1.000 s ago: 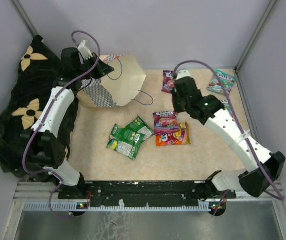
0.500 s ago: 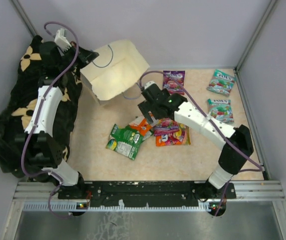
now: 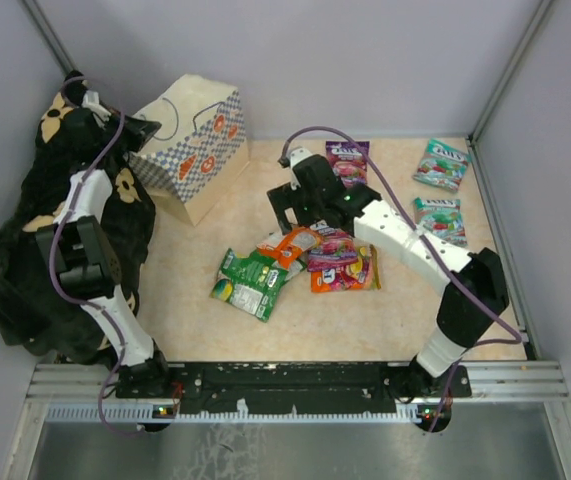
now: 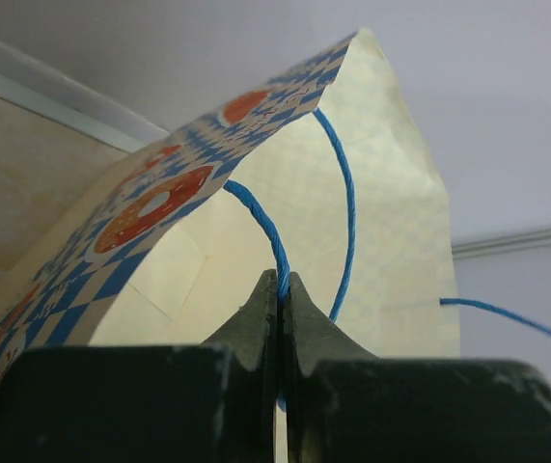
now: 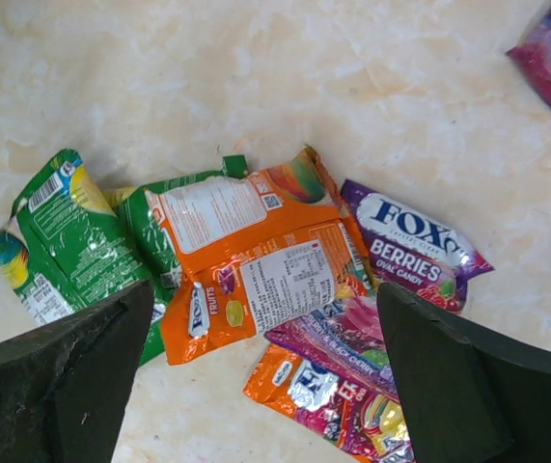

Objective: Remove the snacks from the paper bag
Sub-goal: Place the paper bag at the center of the board.

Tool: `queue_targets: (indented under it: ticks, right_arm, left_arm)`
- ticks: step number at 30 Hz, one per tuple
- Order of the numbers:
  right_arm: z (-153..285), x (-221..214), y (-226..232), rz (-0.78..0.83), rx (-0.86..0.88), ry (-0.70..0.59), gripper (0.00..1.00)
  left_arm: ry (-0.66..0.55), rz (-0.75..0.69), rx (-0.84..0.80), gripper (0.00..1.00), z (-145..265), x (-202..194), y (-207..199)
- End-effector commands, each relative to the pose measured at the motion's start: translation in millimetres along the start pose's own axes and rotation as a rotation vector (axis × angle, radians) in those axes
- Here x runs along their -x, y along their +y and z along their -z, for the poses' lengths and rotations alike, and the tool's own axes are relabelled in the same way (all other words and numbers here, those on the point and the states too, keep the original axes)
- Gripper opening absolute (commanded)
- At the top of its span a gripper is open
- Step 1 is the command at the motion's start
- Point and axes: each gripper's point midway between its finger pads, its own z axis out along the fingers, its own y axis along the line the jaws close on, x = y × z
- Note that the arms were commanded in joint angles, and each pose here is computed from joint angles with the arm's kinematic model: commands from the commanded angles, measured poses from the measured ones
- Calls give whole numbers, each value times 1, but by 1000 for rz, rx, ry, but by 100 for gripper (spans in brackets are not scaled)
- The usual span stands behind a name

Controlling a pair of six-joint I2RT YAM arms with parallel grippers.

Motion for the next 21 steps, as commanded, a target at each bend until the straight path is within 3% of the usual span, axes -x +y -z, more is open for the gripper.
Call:
queue_targets:
  ticks: [1,7,13,19,20,21]
  right_arm:
    - [-13,4,12,-37,70,-30,99]
    - [-22,5,14,-83,106,-47,99]
    - [-44,31,24,-165,151,-119,99]
    - [-54,28,31,-219,194,-124,99]
    - [-55,26,27,-227,187,-123,99]
    - [-55,24,23,-238,177,-122,99]
  left_arm:
    - [-91,45,-13,0,-2,28,8]
    - [-225,119,60,0,9,46,24]
    - [-417,127,105,0,41,77,7]
    - [-585,69,183,0,81,108,-13]
    - [-583,56,183,8,82,110,-16]
    - [-572,42,177,24,80,112,-20]
